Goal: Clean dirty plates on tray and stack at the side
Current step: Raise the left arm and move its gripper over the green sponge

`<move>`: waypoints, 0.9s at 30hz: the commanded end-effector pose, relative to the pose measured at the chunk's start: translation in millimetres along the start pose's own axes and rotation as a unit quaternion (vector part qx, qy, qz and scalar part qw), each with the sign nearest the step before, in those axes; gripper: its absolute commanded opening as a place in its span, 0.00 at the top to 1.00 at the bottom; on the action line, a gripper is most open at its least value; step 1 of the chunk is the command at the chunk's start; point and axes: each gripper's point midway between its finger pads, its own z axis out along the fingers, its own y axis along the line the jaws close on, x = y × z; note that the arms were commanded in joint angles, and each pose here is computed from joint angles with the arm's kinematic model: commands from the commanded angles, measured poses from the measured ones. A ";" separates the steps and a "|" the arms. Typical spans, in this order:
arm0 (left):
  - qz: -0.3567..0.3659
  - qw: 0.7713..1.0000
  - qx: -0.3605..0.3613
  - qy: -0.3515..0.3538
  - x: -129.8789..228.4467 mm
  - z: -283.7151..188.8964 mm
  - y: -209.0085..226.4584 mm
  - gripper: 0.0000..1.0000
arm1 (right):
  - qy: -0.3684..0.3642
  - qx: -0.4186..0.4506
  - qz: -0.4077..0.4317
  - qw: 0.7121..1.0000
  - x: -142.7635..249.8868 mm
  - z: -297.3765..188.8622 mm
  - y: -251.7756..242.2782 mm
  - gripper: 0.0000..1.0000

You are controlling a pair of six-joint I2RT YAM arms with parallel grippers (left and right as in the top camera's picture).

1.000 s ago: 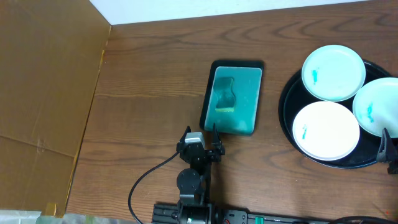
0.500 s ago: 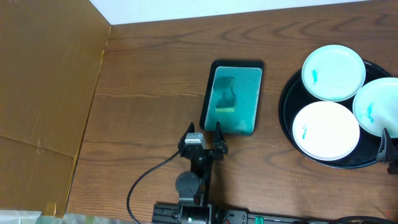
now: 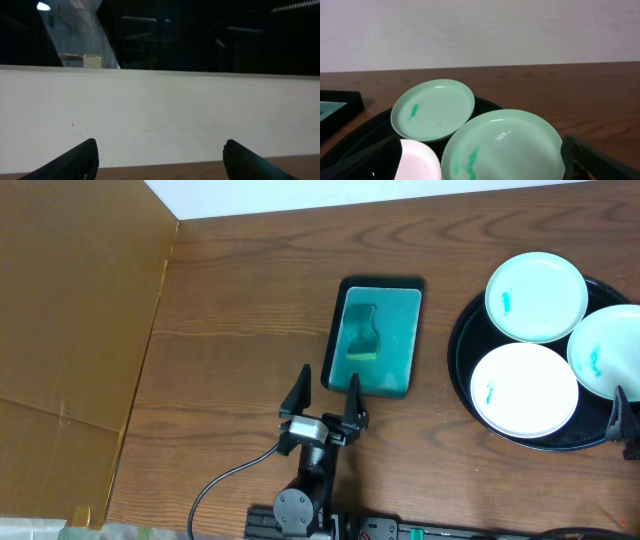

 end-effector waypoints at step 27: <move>-0.085 0.786 -0.178 0.586 73.6 106.7 59.6 0.20 | 0.000 0.003 -0.006 1.000 0.5 -0.2 -1.8 0.01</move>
